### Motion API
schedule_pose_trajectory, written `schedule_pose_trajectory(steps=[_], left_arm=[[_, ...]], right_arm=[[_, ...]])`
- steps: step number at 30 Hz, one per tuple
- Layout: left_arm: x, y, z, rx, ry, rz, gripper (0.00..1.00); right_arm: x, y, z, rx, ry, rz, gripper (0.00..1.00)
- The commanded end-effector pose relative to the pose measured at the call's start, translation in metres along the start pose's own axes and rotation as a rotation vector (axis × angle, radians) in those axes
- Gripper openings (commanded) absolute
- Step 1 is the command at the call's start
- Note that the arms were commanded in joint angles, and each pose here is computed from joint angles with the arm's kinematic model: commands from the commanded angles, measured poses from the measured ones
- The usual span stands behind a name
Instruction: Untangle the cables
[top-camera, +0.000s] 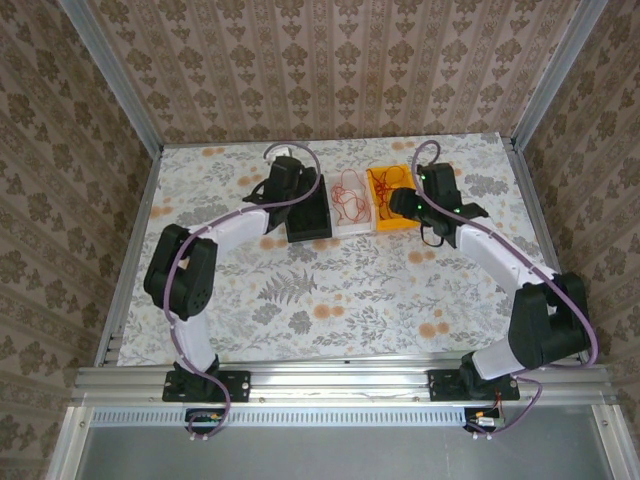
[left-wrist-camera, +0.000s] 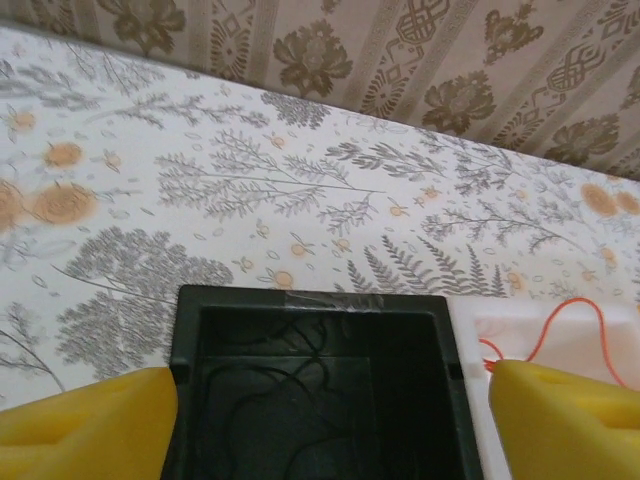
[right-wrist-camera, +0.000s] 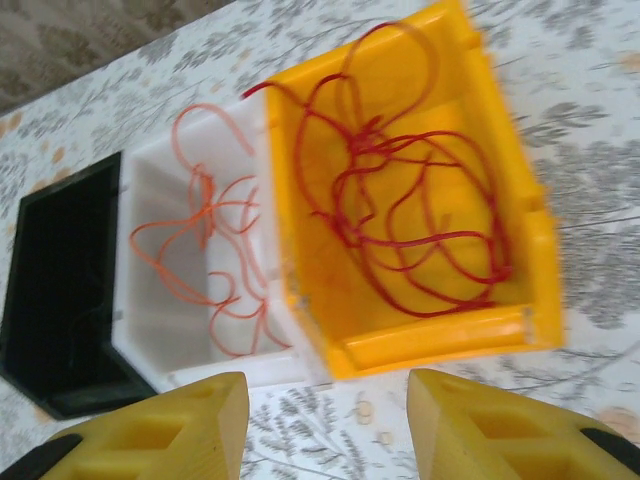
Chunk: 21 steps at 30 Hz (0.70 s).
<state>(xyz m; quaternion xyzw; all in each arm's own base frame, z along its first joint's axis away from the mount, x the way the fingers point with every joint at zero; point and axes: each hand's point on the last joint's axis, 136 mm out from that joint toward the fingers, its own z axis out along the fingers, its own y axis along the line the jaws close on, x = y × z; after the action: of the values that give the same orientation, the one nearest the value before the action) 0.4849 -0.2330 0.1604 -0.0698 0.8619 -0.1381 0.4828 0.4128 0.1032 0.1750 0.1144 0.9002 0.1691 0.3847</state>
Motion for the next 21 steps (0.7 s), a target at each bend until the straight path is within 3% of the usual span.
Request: schedule_pose_trajectory(steps=[1,3,6,11,15,18,21], left_arm=[[-0.036,0.01,-0.022,-0.047,-0.09,0.01,0.87],[-0.04,0.032,-0.036,-0.117,-0.117,-0.016,0.89],[-0.039,0.075,-0.066,-0.245,-0.16,-0.039,1.0],[-0.02,0.144,-0.122,-0.47,-0.158,0.099,1.0],[0.001,0.213,-0.16,-0.688,-0.095,0.172,1.0],[0.013,0.24,-0.17,-0.735,-0.062,0.221,1.0],[0.013,0.256,-0.167,-0.743,-0.062,0.241,1.0]], right_arm=[[-0.008,-0.032,-0.014,0.076,-0.04,0.044,0.46],[-0.013,-0.049,-0.023,0.108,-0.066,0.063,0.47],[-0.018,-0.082,-0.036,0.202,-0.118,0.066,0.47],[-0.021,-0.127,-0.051,0.399,-0.265,-0.031,0.52],[-0.007,-0.154,-0.047,0.5,-0.347,-0.146,0.65],[0.001,-0.165,-0.038,0.547,-0.34,-0.21,0.67],[0.003,-0.164,-0.03,0.507,-0.417,-0.236,0.71]])
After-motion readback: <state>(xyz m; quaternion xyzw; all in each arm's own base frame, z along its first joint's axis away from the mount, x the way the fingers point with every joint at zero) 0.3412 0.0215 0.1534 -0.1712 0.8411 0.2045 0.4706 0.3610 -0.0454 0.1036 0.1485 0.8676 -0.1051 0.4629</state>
